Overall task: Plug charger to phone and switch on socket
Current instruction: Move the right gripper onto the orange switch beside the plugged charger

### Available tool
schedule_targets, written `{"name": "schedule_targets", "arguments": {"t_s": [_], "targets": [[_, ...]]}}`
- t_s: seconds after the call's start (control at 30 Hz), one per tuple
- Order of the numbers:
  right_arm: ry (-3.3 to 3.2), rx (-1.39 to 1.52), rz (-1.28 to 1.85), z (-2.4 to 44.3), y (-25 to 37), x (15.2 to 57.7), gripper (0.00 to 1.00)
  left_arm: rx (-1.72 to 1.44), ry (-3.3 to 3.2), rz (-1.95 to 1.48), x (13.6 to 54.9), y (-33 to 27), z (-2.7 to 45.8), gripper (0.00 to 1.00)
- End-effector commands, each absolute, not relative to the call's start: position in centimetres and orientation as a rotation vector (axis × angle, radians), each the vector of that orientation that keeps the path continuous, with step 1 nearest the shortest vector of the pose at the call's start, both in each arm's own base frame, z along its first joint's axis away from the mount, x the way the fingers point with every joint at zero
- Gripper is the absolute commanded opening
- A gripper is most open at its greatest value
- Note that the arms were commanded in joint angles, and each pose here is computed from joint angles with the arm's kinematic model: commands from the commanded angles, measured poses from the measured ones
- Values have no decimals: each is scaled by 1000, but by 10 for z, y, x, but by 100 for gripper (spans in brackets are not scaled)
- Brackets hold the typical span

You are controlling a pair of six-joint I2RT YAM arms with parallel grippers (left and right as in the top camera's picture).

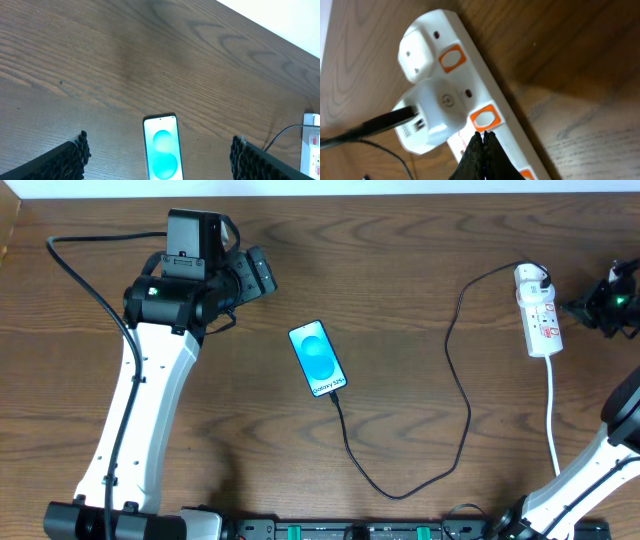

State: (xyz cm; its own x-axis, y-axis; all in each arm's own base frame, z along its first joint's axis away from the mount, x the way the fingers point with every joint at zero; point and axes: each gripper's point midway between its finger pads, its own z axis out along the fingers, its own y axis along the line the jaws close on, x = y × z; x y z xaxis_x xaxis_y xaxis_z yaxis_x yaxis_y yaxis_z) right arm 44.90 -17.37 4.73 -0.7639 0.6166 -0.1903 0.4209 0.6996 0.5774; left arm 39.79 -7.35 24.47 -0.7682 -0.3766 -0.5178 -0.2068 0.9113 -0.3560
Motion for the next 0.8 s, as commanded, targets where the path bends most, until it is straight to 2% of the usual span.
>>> {"name": "schedule_targets", "arguments": {"t_s": [0.0,0.77], "targets": [[2548,820,743,32,-169,447,1,-414,2438,-364,398,-70,254,90],[2518,733,725,34,-160,464,1,-414,2438,-364,398,-70,254,91]]}}
